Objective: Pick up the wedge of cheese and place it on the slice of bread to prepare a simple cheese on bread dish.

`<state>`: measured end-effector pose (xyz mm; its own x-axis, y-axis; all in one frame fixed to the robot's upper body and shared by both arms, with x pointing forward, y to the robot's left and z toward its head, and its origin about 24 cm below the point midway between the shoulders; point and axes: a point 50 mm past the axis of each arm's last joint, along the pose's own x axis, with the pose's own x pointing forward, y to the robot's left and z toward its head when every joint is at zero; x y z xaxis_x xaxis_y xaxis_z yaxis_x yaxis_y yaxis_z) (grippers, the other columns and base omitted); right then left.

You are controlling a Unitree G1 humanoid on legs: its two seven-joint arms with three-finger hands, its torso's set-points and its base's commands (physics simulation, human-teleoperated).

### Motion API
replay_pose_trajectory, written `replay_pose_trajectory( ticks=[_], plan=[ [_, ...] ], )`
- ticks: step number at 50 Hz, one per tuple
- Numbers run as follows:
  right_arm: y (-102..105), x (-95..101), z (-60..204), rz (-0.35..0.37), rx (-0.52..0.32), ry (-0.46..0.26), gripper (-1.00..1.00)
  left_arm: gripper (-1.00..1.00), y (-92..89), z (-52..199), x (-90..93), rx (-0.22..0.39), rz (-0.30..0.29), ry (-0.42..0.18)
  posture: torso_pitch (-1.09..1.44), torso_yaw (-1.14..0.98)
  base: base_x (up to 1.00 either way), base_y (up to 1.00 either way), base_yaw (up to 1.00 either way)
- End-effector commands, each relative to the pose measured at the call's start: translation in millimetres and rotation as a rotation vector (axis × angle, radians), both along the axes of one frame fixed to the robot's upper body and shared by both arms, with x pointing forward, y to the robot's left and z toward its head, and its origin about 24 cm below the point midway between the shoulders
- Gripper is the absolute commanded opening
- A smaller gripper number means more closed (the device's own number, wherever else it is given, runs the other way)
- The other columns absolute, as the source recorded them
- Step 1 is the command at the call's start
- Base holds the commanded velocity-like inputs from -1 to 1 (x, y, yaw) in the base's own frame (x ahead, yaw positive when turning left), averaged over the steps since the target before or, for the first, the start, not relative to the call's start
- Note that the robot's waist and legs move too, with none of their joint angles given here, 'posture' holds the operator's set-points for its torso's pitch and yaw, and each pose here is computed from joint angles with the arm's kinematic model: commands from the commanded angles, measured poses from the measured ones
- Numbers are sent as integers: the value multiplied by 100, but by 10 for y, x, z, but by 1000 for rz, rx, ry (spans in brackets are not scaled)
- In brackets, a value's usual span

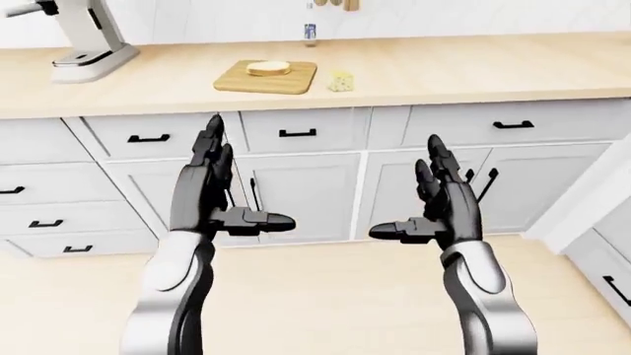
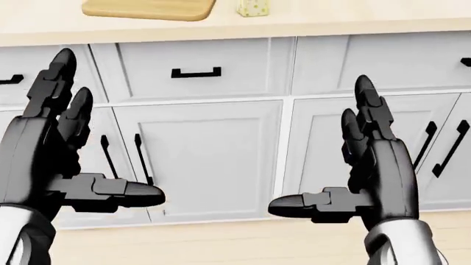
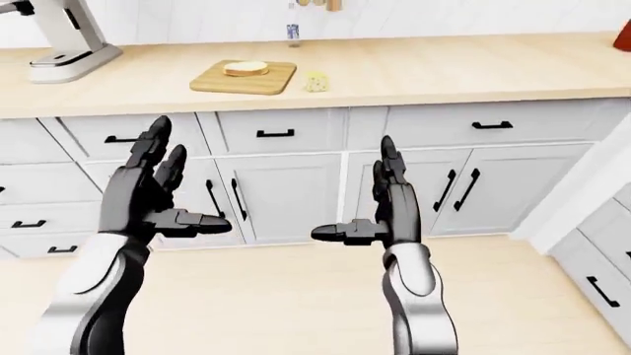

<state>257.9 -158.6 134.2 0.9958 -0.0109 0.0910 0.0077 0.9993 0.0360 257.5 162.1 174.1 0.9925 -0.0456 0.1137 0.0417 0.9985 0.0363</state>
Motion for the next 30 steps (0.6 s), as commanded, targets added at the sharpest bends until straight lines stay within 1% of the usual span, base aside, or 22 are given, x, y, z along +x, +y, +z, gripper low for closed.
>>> replay_pose_trajectory(
  ticks=[1, 14, 30],
  plan=[
    [40, -15, 155, 18, 5, -79, 100, 100, 22, 144, -26, 1, 10, -71, 0, 0, 0, 13, 0],
    [17, -23, 193, 14, 27, -87, 100, 100, 10, 157, -16, 2, 8, -72, 0, 0, 3, 11, 0],
    [-39, -42, 195, -2, 53, -92, 100, 100, -10, 113, -9, 4, 3, -64, 0, 0, 24, 1, 0]
  ],
)
